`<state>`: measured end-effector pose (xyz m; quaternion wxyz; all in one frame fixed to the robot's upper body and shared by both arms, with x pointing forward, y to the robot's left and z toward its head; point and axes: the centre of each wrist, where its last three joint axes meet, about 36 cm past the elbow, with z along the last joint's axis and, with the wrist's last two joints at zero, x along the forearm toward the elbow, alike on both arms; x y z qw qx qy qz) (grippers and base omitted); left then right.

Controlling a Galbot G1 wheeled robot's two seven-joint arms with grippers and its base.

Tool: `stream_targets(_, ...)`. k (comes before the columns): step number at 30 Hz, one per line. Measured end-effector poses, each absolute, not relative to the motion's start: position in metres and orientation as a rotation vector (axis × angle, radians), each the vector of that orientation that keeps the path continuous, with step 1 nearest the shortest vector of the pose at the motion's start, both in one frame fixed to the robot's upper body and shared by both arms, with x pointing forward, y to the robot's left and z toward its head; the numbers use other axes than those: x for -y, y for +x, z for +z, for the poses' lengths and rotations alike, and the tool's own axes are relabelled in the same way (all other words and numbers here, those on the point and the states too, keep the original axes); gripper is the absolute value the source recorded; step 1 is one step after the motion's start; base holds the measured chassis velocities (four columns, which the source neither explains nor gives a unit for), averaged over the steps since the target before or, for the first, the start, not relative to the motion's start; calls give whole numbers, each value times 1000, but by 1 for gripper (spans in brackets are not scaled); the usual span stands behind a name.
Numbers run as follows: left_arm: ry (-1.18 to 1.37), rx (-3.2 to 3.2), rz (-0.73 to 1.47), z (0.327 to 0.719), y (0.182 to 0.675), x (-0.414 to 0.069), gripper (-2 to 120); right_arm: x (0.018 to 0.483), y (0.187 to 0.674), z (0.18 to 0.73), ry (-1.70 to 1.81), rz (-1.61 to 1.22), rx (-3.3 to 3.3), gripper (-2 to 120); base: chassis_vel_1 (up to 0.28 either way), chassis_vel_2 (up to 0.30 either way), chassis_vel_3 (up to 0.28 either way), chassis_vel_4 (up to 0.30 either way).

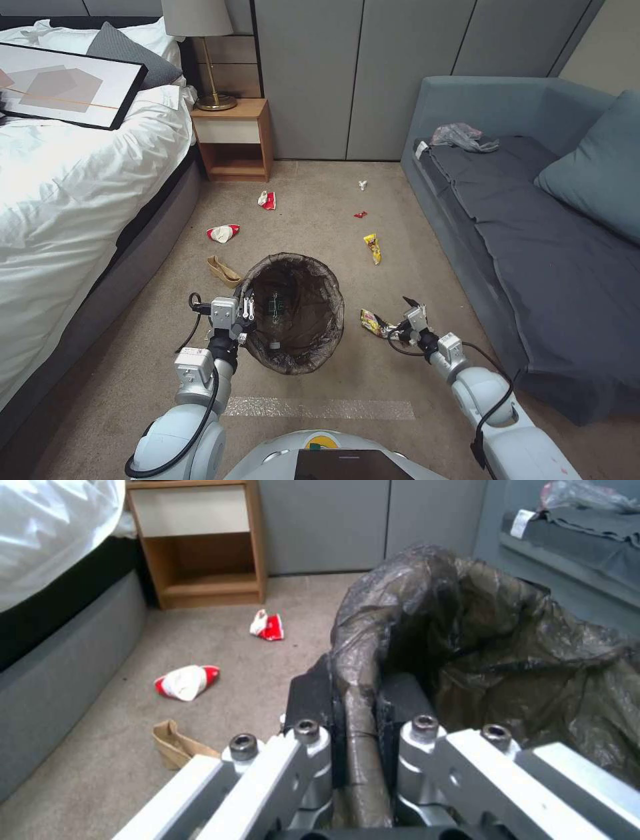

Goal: Pick up the trash bin, then pick up the garbage from the floor and place it into the trash bin.

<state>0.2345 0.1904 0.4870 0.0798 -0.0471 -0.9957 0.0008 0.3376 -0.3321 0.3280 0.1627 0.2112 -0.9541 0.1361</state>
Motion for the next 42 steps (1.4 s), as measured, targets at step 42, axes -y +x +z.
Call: stream_targets(42,-113,2973,-1,488,230,-191,7,348,379,196,524,255,2547,79,0,0,0,0)
